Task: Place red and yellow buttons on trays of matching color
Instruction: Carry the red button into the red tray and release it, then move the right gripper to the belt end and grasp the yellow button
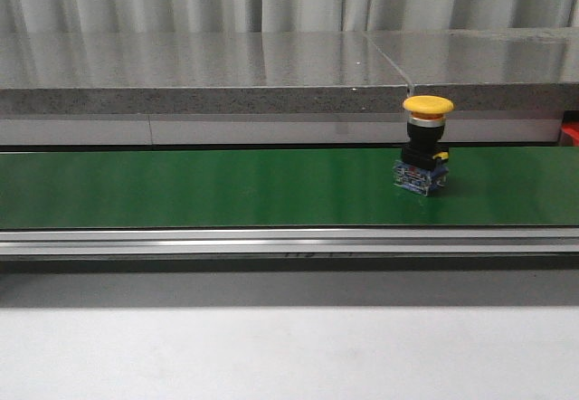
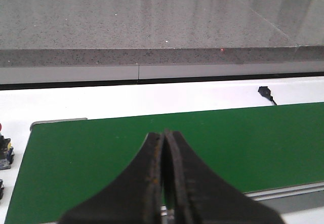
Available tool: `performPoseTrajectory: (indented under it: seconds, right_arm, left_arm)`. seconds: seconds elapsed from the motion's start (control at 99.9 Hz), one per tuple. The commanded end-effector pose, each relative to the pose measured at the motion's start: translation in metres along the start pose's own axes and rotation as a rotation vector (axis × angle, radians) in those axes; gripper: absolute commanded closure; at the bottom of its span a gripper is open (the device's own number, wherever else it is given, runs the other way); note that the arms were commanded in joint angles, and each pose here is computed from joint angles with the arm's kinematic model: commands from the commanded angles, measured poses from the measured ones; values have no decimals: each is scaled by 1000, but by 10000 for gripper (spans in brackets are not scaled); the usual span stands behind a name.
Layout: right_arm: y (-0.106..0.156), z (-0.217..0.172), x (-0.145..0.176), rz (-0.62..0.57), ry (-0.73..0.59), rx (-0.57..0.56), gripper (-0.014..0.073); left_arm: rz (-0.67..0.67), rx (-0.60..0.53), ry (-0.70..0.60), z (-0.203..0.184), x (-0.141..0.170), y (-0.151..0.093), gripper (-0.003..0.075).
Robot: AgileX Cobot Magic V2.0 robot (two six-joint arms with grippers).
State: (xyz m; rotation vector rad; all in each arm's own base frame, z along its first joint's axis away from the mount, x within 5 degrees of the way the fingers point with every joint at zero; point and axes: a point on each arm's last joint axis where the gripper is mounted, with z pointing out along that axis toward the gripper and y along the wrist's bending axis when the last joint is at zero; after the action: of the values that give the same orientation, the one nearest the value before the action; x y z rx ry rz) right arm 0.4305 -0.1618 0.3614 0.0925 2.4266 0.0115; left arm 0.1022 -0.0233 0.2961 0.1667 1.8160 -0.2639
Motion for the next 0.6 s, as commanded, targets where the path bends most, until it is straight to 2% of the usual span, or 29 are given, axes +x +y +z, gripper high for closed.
performPoseTrajectory:
  seconds: [0.0,0.15,0.3,0.59]
  right_arm:
    - [16,-58,-9,-44,-93,-31,-49]
    - [32,-88,3,-57,-55,-100,-49]
    - [43,-108,21,-57,-33,-110,-49]
    - [67,-129,82,-63,-32,-104,-49]
  left_arm:
    - [-24,-19,-68,-2,-12,1,739]
    - [-24,-19,-68,-2,-12,1,739]
    - [-24,-19,-68,-2,-12,1,739]
    - [-24,-19,-68,-2,-12,1,739]
